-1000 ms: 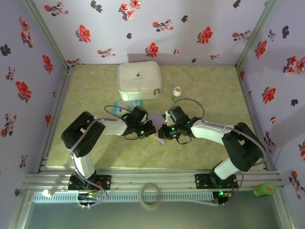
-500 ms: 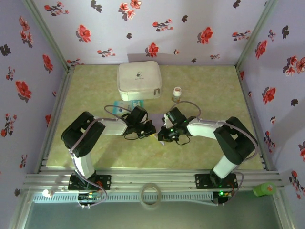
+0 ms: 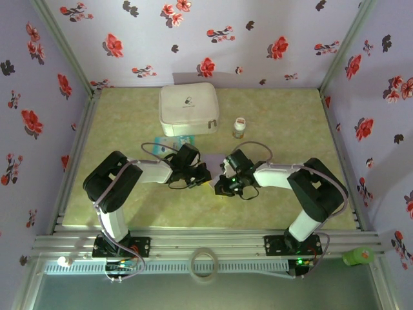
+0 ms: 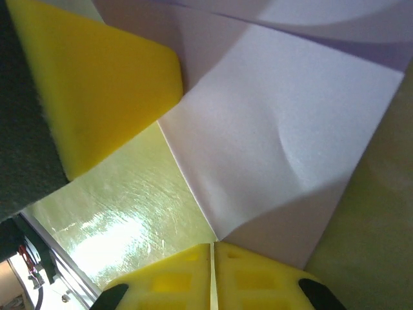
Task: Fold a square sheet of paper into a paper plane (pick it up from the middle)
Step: Third fold the triangle at the center of the table.
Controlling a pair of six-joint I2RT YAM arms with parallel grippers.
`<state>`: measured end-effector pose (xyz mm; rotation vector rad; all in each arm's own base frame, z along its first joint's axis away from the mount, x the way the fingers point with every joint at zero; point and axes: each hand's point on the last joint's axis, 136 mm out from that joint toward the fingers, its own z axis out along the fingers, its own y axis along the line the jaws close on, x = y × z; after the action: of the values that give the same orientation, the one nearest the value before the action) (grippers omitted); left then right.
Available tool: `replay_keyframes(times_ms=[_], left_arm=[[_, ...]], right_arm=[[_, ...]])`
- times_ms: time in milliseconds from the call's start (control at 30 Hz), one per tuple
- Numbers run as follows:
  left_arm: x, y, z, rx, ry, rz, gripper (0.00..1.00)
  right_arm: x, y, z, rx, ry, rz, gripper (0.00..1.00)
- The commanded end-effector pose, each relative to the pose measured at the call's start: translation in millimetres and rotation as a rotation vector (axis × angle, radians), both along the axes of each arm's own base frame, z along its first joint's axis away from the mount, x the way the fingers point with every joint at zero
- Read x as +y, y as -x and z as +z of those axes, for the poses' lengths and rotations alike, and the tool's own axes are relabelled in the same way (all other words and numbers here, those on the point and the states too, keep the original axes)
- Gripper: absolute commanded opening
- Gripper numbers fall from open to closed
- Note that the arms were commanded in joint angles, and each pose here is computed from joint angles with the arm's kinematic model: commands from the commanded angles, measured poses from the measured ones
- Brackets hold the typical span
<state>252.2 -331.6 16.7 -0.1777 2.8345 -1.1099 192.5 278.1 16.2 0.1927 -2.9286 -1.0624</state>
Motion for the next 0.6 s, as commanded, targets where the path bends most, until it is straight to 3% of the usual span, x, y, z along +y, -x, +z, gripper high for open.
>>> replay_keyframes(times_ms=[0,200,433,567], left_arm=[[19,11,-27,0.047,-0.114,0.009,0.0],[19,11,-28,0.047,-0.114,0.009,0.0],[20,12,-29,0.046,-0.117,0.009,0.0],[20,13,-30,0.047,-0.118,0.007,0.0]], right_arm=[[-8,15,-6,0.044,0.019,0.001,0.1],[-13,18,1,0.033,0.025,-0.006,0.11],[13,-1,34,-0.002,-0.094,-0.023,0.11],[15,-13,18,0.014,-0.038,-0.055,0.11]])
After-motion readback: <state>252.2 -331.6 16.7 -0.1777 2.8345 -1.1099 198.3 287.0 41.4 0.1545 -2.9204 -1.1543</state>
